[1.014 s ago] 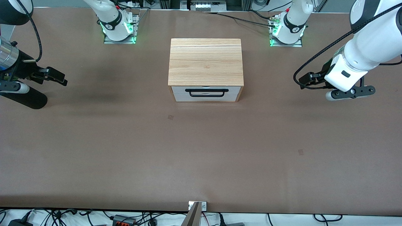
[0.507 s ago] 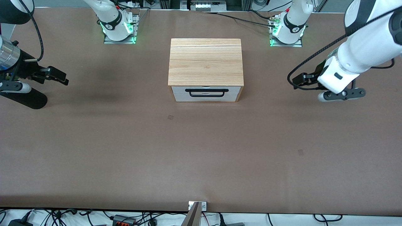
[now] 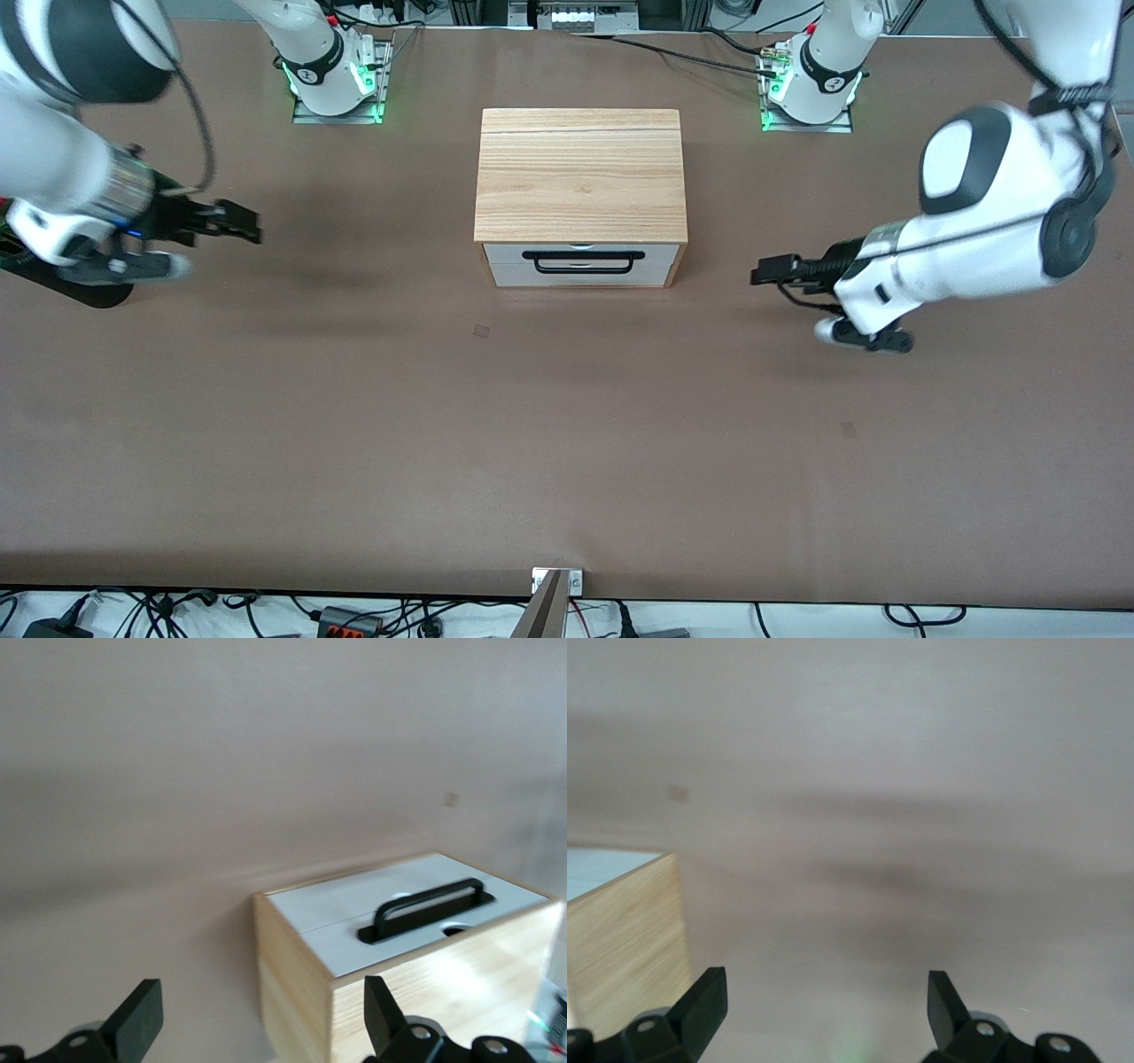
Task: Pull top drawer with both arms simultaneously
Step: 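Move the left gripper and the right gripper toward the drawer handle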
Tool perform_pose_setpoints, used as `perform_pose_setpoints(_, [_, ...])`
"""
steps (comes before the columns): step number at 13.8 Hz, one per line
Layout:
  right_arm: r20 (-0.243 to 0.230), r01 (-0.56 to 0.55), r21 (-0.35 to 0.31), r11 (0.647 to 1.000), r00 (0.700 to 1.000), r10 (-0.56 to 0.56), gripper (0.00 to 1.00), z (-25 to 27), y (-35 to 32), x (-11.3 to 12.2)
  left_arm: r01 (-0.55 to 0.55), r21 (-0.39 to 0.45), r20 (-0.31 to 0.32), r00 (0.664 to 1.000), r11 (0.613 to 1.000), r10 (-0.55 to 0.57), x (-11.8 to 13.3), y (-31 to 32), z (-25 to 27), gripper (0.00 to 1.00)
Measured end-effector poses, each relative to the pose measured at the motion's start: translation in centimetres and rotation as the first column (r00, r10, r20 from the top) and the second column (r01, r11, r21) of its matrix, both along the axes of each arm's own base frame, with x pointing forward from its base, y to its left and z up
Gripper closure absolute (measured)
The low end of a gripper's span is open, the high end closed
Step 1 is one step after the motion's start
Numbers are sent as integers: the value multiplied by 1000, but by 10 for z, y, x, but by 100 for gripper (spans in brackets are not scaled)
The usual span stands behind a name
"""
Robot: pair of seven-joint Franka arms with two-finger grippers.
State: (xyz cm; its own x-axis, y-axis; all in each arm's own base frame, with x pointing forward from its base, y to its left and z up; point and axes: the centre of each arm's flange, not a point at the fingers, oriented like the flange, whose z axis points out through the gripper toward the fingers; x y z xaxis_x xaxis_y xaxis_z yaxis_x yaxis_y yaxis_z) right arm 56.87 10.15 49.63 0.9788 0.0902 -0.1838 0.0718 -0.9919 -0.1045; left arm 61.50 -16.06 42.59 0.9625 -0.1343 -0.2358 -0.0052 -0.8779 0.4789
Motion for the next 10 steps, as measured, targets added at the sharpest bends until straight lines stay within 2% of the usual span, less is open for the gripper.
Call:
perform_pose_setpoints(2, [-62, -16, 141, 990, 998, 25, 0, -27, 55, 7, 33, -145, -23, 999, 989, -37, 6, -7, -30, 0])
perform_pose_setpoints(3, [-95, -2, 215, 977, 995, 23, 0, -43, 77, 12, 47, -215, -29, 998, 976, -54, 8, -11, -44, 0])
perform_pose_setpoints(5, [-131, 60, 342, 938, 991, -16, 0, -76, 108, 25, 67, -333, -43, 995, 940, -86, 9, -22, -79, 0])
perform_pose_setpoints(7, [-126, 114, 442, 890, 990, -64, 0, -107, 146, 34, 81, -438, -56, 992, 895, -117, 8, -36, -119, 0])
perform_pose_setpoints(10, [-98, 132, 565, 815, 991, -93, 0, -143, 208, 32, 55, -586, -98, 986, 809, -137, -1, -63, -162, 0])
